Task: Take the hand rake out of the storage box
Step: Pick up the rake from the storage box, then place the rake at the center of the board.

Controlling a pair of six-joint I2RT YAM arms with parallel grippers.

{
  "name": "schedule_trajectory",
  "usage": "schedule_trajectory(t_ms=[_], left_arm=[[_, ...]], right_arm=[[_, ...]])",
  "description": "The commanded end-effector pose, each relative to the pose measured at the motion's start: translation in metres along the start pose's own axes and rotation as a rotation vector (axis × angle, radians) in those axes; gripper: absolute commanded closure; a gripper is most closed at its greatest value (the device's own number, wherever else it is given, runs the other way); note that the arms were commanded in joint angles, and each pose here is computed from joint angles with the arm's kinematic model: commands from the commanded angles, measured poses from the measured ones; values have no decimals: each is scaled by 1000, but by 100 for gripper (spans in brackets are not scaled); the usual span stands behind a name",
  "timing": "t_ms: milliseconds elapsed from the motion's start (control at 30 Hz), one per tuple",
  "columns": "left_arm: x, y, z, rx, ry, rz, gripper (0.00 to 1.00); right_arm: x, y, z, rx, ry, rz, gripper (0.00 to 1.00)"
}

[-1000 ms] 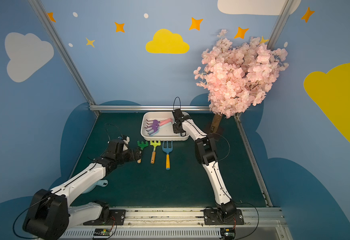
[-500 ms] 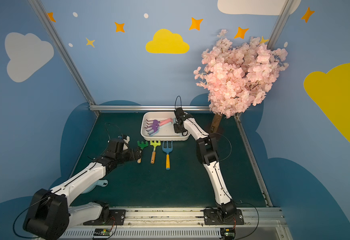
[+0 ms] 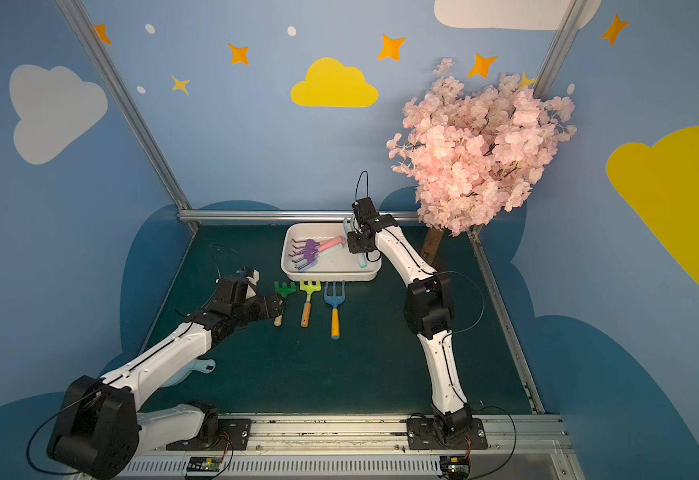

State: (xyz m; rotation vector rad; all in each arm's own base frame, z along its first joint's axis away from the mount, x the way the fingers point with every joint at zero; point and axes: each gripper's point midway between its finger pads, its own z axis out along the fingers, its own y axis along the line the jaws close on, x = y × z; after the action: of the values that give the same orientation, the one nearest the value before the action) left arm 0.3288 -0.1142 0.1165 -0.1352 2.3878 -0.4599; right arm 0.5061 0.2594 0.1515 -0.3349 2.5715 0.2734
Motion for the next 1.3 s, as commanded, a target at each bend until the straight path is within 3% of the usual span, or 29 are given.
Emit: schedule_trajectory(t_ms=[0, 233, 467, 967, 1000, 1133, 1267], left_arm=[[-8, 1, -7, -15, -25, 17, 0], [-14, -4, -9, 9, -45, 24, 0], [-13, -3, -13, 14, -58, 14, 0], [-19, -9, -6, 26, -42, 17, 0], [-22, -11, -5, 29, -46, 19, 0], [-34, -20, 0, 59, -52, 49, 0], [-54, -28, 7, 52, -65, 122, 0]], right_arm=[[24, 9, -40, -29, 21, 32, 100], [127, 2, -64, -44, -70, 94, 100], [208, -3, -40, -78, -23, 168, 100], [222, 14, 24, -60, 126, 152, 100], [224, 14, 25, -60, 133, 153, 98], [224, 15, 27, -67, 133, 156, 68], [222, 7, 21, -40, 124, 162, 59]])
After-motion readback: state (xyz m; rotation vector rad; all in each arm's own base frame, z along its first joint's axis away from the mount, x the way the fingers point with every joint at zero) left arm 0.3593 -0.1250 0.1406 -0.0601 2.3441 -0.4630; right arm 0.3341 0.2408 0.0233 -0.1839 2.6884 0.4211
